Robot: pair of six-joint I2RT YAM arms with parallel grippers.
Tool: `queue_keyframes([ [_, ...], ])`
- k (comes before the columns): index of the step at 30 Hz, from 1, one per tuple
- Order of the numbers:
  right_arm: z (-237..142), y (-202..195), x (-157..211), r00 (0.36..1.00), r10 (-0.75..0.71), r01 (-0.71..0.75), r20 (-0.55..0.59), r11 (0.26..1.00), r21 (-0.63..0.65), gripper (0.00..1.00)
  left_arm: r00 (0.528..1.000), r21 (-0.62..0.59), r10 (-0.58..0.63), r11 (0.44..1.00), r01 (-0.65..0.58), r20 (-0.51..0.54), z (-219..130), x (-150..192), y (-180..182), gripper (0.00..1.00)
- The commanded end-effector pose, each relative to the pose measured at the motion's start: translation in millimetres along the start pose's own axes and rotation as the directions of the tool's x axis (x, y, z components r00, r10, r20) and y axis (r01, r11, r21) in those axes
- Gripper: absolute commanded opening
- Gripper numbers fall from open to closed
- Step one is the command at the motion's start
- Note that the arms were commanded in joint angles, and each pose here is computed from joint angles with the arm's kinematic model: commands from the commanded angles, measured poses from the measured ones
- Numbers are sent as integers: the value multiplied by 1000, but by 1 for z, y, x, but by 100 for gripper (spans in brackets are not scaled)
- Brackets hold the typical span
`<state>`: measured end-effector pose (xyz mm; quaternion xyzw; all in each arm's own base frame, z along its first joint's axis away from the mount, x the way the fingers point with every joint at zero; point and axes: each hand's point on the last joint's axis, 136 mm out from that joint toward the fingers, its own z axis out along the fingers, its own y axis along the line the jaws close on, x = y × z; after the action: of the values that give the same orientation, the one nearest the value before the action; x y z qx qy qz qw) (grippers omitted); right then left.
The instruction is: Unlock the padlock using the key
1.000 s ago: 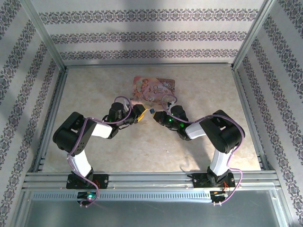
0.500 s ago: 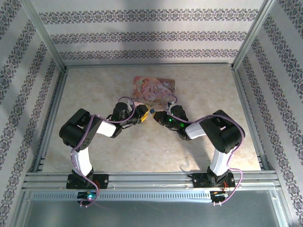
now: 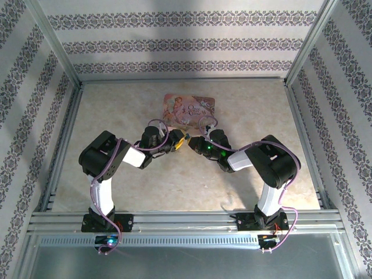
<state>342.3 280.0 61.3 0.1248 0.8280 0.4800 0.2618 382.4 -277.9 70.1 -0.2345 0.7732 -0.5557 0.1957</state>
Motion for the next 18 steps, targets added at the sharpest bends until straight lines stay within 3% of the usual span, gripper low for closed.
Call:
queue_keyframes([
  [1, -2, 23, -7, 1000, -19, 20, 14, 998, -62, 0, 1000, 45, 25, 999, -25, 1, 9, -1, -13, 44],
  [18, -1, 26, -8, 1000, 0, 0, 10, 997, -73, 0, 1000, 76, -10, 997, 9, 15, 21, -4, -10, 37],
])
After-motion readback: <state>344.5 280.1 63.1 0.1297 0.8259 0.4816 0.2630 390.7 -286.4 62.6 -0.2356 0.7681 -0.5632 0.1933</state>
